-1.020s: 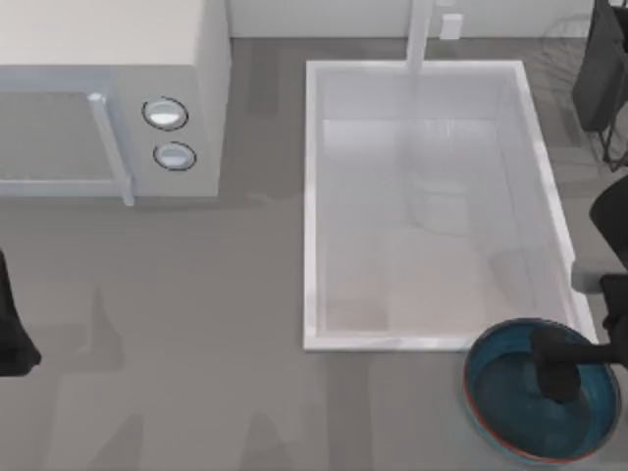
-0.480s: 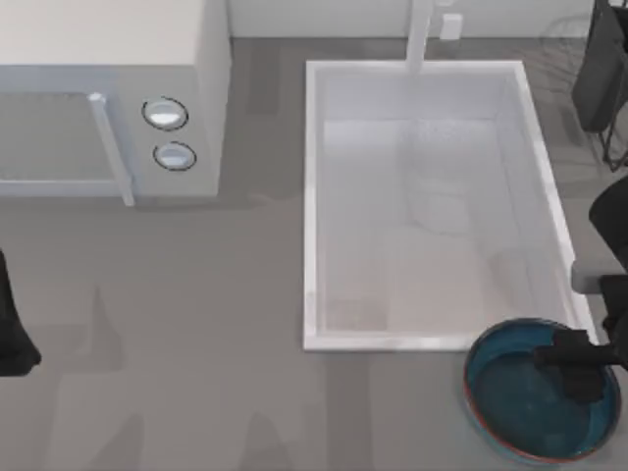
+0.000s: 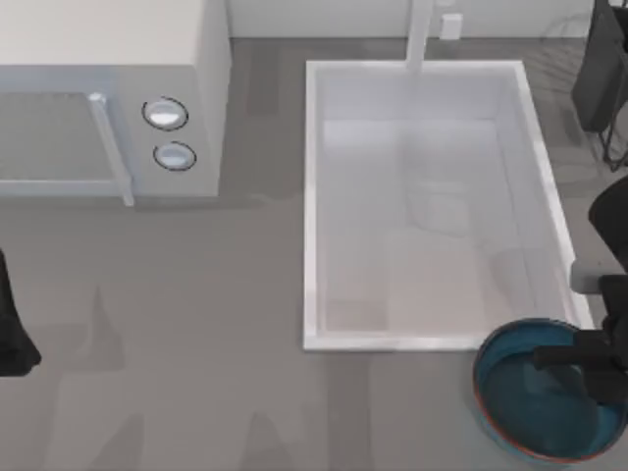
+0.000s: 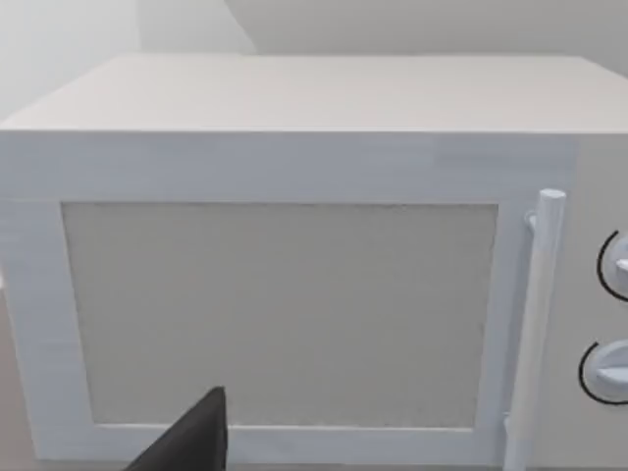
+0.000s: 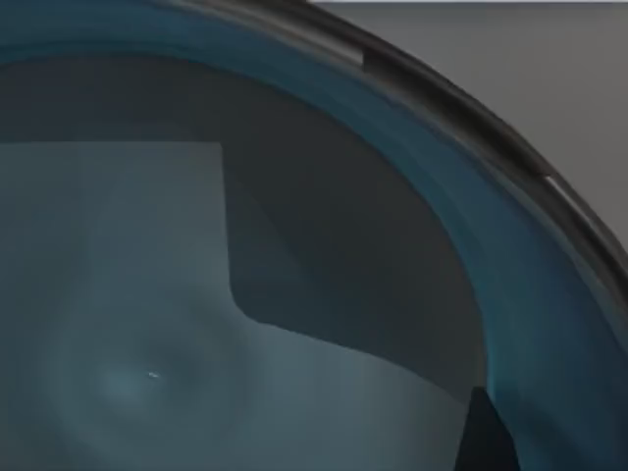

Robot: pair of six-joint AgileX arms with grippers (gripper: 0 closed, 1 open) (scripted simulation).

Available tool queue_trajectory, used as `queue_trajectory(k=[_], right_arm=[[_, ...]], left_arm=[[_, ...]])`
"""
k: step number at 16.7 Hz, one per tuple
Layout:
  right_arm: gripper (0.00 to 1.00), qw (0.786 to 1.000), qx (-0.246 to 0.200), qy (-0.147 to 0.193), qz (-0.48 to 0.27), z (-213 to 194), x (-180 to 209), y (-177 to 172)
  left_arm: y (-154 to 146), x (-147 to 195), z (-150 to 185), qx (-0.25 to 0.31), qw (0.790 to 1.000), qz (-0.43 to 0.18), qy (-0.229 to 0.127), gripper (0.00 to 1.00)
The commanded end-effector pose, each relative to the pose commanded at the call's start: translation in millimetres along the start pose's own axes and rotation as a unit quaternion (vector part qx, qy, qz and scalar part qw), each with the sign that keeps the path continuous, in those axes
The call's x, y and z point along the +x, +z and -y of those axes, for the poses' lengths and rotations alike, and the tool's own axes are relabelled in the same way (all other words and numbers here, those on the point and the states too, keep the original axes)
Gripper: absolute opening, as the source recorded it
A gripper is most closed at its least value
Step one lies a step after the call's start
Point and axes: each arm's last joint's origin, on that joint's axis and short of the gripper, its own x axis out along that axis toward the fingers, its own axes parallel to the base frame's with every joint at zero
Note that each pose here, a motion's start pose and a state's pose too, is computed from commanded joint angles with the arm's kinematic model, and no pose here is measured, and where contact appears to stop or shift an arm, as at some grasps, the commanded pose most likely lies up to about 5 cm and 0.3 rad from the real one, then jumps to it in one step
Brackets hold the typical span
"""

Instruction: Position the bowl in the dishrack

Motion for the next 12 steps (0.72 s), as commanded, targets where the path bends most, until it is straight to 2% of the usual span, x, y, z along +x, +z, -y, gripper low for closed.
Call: queue_trajectory(k=[8, 12], right_arm=[[0.00, 1.000, 0.000, 0.000, 0.001, -1, -4, 2], [0.00, 1.000, 0.001, 0.001, 0.003, -6, -40, 17]], left_arm=[[0, 0, 0, 0.000, 1.000, 0.000, 0.000, 1.00], [0, 0, 0, 0.000, 1.000, 0.000, 0.000, 1.00]])
